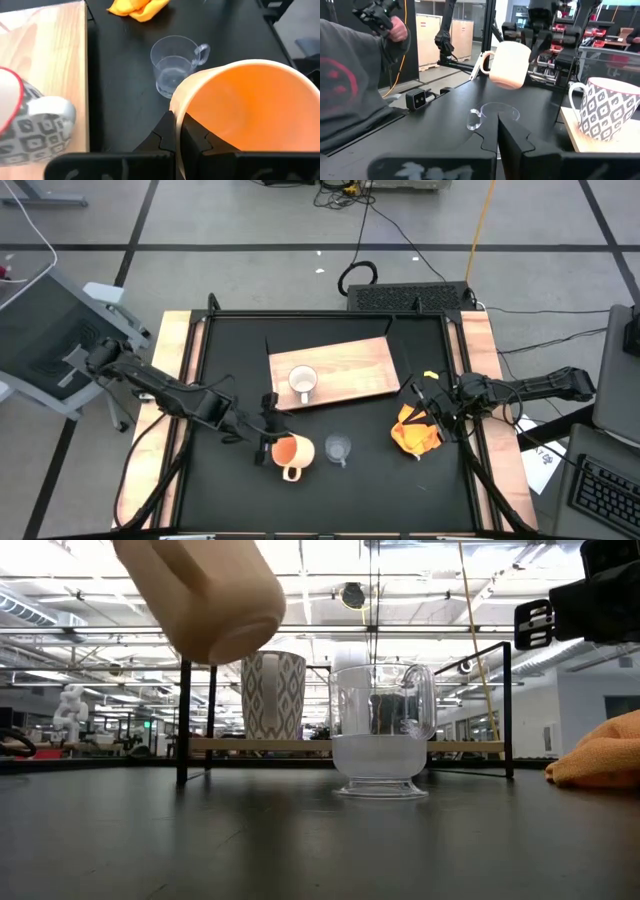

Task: Stack small to large cups/mugs on shelf
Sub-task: Put the orange mug on the shelf

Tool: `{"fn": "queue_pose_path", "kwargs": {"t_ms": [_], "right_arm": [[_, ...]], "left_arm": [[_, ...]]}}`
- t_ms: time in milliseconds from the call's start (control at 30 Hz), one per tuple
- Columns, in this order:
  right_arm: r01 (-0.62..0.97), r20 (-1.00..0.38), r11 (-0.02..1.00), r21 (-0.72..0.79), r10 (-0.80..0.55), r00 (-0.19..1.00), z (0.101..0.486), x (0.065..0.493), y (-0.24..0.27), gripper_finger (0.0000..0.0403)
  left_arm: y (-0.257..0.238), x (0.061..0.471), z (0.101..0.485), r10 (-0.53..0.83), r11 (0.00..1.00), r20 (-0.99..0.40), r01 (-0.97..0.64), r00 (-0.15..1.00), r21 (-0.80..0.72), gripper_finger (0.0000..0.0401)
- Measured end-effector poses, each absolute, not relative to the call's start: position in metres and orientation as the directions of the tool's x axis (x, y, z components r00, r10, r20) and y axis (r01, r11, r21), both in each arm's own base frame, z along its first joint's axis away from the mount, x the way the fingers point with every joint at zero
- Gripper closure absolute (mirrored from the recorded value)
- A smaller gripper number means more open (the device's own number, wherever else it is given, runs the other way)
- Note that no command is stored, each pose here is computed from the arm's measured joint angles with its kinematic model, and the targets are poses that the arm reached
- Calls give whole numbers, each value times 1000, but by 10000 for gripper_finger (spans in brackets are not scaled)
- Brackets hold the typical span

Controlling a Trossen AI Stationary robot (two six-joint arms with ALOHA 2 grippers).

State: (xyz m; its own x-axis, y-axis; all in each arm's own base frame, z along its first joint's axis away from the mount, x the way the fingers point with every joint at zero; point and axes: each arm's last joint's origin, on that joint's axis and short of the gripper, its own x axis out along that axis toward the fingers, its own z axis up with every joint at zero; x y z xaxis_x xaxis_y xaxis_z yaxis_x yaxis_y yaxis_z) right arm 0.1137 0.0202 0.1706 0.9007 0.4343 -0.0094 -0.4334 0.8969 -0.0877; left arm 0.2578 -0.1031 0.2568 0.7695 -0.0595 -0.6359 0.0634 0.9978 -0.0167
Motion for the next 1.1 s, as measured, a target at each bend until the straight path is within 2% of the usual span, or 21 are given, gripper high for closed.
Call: {"fn": "queue_pose_path", "kwargs": {"t_ms": [167, 400, 733, 1100], "right_arm": [[-432, 0, 897, -91, 434, 901, 172, 114, 20, 403], [-432, 0, 897, -91, 434, 901, 172, 115, 20, 403], [-433, -12, 897, -86, 434, 901, 170, 116, 20, 403], [-433, -12, 897, -87, 434, 901, 170, 116, 20, 403]], "left_arm": [[-104, 257, 247, -114, 993, -584, 112, 804, -41, 397], [-102, 264, 256, -151, 987, -489, 161, 859, -22, 397], [-67, 283, 268, -200, 980, -383, 191, 902, -61, 397], [-30, 303, 315, -225, 972, -350, 232, 909, -23, 397]]}}
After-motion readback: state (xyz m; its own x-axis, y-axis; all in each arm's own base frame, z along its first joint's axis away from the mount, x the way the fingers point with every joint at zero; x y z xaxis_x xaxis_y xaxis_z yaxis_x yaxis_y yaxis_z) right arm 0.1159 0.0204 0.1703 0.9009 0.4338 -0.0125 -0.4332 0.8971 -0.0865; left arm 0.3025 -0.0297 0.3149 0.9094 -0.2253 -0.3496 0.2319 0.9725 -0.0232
